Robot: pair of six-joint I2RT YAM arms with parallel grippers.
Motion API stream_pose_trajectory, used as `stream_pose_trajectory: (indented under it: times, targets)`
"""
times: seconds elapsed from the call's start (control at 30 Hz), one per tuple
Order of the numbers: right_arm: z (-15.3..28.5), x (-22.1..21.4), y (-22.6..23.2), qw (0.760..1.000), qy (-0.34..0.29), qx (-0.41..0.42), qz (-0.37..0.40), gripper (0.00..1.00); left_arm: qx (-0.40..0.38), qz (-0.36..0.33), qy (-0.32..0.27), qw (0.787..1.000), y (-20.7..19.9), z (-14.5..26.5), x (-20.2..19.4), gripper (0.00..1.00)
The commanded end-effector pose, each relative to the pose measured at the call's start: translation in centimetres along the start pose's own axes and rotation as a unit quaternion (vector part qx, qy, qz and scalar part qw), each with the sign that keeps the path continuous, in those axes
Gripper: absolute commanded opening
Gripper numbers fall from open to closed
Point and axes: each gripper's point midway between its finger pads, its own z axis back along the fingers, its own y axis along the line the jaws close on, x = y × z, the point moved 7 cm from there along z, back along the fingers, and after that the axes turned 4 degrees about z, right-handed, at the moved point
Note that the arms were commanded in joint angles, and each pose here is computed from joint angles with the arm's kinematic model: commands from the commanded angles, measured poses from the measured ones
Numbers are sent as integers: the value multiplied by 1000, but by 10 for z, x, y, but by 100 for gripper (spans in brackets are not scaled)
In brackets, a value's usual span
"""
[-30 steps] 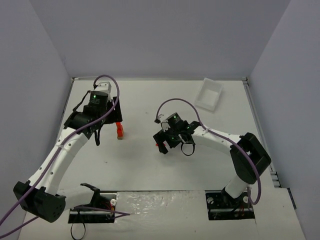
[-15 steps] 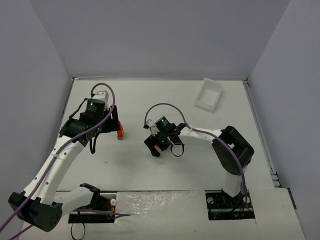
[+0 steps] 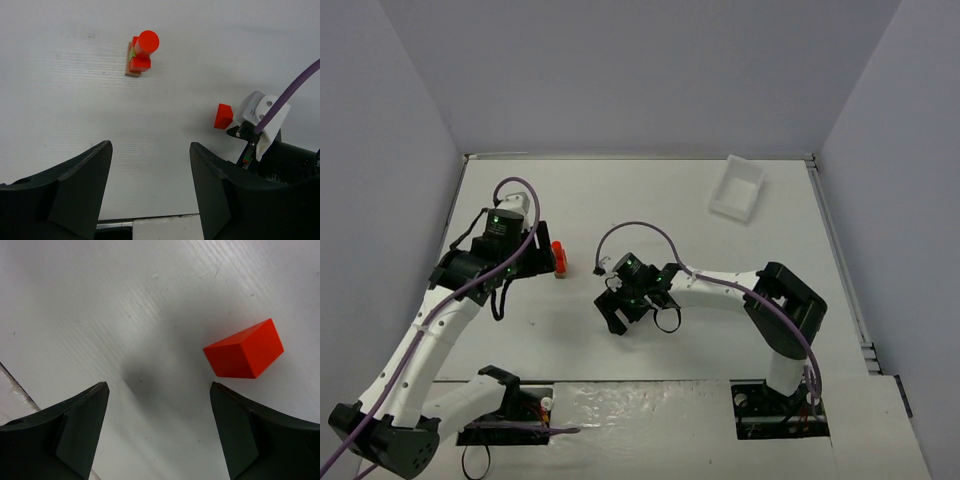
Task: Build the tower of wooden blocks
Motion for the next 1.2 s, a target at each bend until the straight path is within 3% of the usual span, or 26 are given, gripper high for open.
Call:
stream_pose_trajectory:
  times: [0.0, 0.2, 0.43, 0.67, 0.93, 1.17]
  targets:
    - [41, 31, -4, 995, -78, -50, -24, 79, -19, 40, 6, 999, -5, 4, -2, 60]
    - [102, 32, -61, 970, -161, -139, -117, 81, -33, 17, 34, 999, -26, -6, -10, 60]
    - [175, -3, -115, 907, -249, -244, -235, 89, -27, -45, 30, 998, -82, -35, -30, 60]
    - [219, -36, -122, 861, -318, -281, -279, 96, -25, -91, 36, 995, -127, -81, -56, 60]
    - [226, -50, -117, 853, -329, -290, -282, 98, -17, -124, 39, 991, -168, -127, -81, 60]
    - [228, -52, -115, 854, -330, -291, -278, 99, 0, -132, 80, 988, -170, -153, -102, 58]
